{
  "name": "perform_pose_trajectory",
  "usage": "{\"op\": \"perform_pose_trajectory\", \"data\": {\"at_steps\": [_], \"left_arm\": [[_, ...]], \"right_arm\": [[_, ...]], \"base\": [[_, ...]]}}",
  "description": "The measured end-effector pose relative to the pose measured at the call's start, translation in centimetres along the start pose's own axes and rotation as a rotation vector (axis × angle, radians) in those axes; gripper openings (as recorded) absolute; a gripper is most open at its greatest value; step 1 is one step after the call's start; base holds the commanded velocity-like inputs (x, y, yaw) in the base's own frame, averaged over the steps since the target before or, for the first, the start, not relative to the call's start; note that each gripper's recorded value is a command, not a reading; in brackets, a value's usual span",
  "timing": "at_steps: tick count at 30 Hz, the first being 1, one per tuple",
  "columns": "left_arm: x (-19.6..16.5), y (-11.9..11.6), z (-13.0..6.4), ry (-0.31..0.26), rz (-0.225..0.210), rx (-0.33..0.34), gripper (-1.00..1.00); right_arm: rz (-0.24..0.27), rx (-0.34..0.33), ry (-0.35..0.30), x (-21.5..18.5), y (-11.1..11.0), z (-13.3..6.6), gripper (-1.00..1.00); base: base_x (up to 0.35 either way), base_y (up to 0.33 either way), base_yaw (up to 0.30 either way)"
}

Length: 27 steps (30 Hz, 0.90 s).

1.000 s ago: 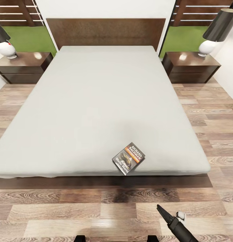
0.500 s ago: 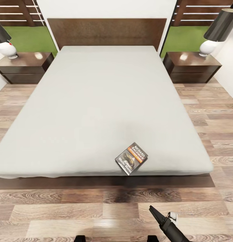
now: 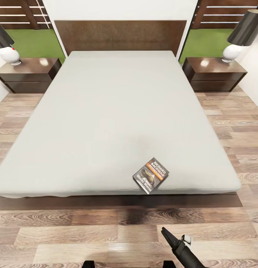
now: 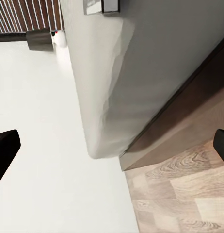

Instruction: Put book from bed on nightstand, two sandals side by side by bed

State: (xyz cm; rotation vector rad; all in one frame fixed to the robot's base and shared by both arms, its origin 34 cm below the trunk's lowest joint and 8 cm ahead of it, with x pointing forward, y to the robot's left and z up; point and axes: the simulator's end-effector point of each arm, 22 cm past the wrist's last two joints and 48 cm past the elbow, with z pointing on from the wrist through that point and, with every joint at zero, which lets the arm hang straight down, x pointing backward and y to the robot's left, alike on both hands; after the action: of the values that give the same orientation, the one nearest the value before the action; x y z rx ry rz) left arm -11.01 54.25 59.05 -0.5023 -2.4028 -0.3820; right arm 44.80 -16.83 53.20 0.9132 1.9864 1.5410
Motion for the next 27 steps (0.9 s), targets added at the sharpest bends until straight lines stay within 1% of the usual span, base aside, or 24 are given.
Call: {"op": "perform_pose_trajectory", "data": {"at_steps": [13,27], "left_arm": [[-0.2,0.0,0.0,-0.012,-0.001,0.0,1.0],[-0.3,0.0,0.0,-0.016,-0.001,0.0,1.0]], "right_arm": [[0.008,0.01,-0.051,-1.2,-0.2,0.5,1.0],[-0.018,0.004,-0.09,-4.1,0.3,2.6,1.0]], "base": [[0.0,0.054,0.0],[0.0,0.006,0.0]]}}
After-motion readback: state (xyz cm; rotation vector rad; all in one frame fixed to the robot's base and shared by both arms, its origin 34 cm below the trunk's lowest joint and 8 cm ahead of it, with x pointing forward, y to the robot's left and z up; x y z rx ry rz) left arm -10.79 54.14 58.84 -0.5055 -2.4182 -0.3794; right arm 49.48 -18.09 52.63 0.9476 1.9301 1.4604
